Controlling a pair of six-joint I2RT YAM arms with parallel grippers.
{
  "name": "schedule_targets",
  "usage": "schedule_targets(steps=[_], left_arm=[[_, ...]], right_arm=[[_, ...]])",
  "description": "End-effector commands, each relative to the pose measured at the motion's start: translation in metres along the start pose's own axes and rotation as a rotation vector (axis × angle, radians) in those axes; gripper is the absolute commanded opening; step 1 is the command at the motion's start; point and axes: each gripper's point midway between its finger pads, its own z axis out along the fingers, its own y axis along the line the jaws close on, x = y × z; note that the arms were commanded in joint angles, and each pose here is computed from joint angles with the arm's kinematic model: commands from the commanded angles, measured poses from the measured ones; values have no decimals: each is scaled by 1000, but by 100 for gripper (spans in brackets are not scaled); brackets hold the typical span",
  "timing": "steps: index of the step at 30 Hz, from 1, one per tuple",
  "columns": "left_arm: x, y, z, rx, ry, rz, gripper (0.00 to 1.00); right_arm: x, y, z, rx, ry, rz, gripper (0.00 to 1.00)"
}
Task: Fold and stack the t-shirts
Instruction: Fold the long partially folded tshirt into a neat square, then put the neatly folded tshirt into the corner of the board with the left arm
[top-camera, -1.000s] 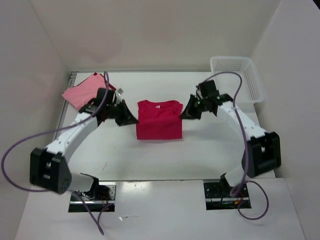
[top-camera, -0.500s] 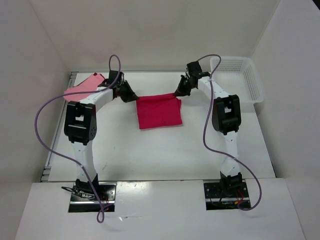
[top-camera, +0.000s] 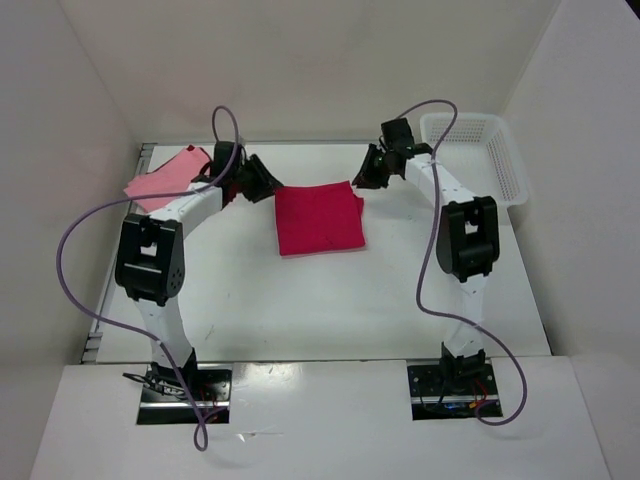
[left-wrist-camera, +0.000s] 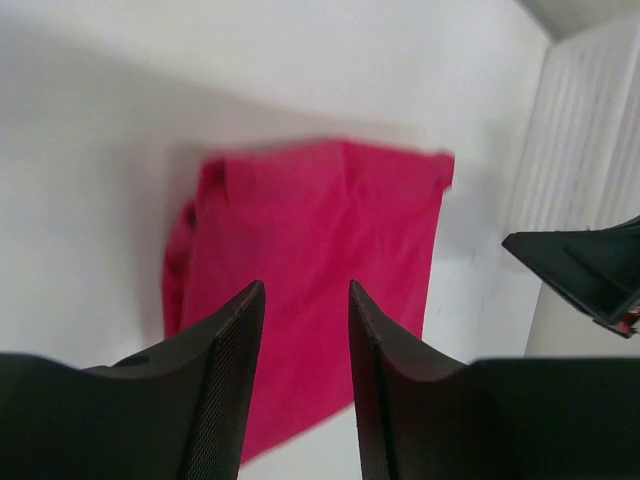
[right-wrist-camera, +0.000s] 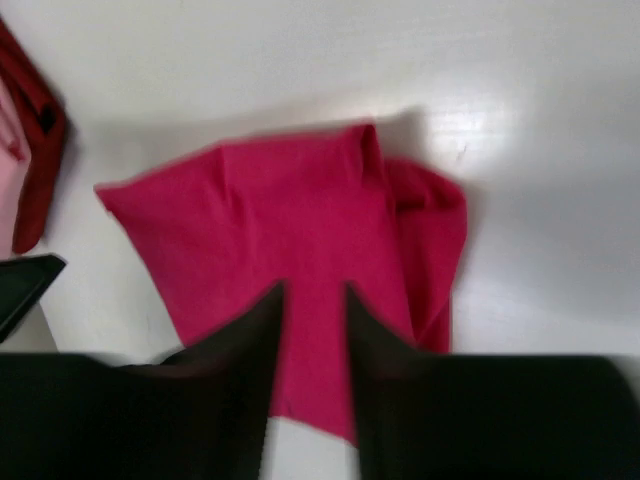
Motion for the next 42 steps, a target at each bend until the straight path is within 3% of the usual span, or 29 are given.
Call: schedule_targets(steps=[1,4,16,19,23,25,28,35,39,40,41,42], left_arm=[[43,-28,-14,77,42,47,47],[98,-15,-9,67,159,48,47],[168,60,-25,-62,288,43,47],[158,48,-38,-35,246,58,56],[128,36,-60,-10,165,70,73],[114,44,-62,-45,120,73,77],[105,66,-51,-90,111,68,80],[104,83,3,-111,177,118,79],[108,95,32,-111,209,118,71],[107,84,40,-91,206,135,68],[111,79,46,-77,221,141,54],[122,83,55,-76,255,141,47]], right_arm=[[18,30,-38,-88,-35,-63,21],[82,10,-29,-94,86,-33,0],[160,-69,-16,61,218,12,0],[154,-67,-25,72,185,12,0],[145,-58,-39,60,153,3,9],[139,-49,-51,42,128,-5,22],[130,-33,-69,-10,98,-28,31],[129,-14,-101,-84,74,-54,41],[132,-11,-111,-97,71,-47,41],[133,-10,-114,-101,65,-49,41],[131,-7,-118,-108,55,-41,41],[130,-4,-119,-123,53,-44,41]])
